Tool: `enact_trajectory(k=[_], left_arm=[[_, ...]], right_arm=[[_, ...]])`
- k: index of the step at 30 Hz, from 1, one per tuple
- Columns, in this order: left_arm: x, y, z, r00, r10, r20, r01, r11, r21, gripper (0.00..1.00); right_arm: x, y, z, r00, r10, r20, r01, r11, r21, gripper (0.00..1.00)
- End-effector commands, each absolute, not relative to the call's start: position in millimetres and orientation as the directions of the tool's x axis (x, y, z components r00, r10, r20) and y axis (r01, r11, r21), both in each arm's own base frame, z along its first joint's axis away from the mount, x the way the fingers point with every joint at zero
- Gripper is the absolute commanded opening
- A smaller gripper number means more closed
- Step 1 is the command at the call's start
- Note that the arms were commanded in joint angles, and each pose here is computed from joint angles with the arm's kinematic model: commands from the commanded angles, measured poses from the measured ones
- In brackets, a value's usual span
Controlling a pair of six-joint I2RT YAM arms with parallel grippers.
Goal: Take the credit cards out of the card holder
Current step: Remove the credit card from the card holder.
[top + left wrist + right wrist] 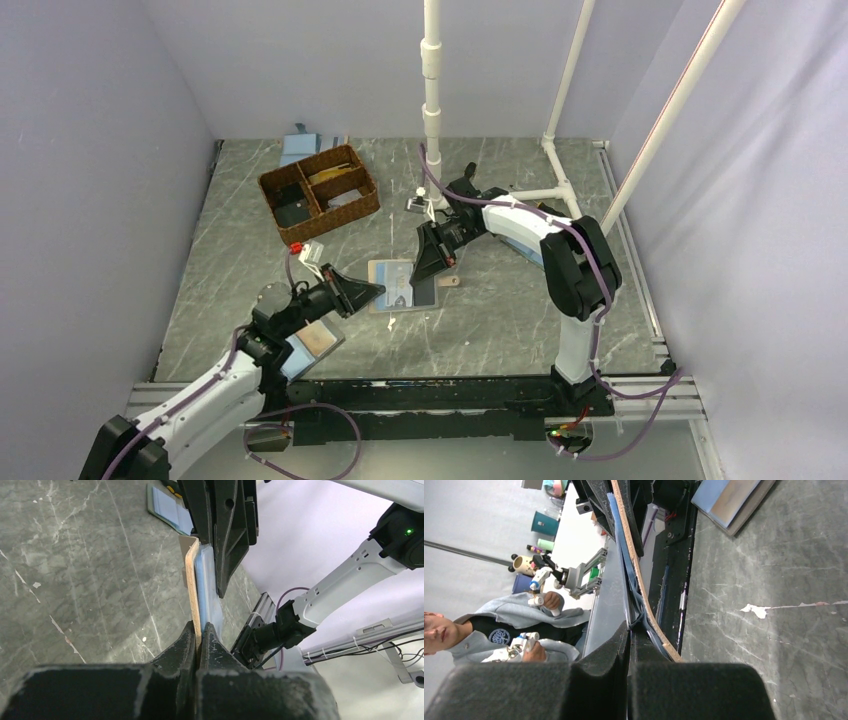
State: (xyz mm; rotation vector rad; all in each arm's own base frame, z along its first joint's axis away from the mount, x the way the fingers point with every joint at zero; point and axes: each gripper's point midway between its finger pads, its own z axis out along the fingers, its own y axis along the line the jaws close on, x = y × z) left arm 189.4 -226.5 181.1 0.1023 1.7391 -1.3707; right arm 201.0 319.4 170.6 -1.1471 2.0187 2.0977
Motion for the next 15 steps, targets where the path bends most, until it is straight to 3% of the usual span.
enact_trajectory(k=[1,15], left_arm=[[185,-221,205,-0.537,-0.491,-0.686,0.614,0.329,-0.717,0.0],[184,-212,218,-0.516,-0.552,-0.655,0.629,0.274,-0.727,0.0]], right_arm=[[206,324,178,-0.707,-0.45,-0.546,-0.515,-0.202,0.833,0.0],[205,324,181,-0.704,-0.446,-0.553,-0.517,-0.212,0.829,0.0]])
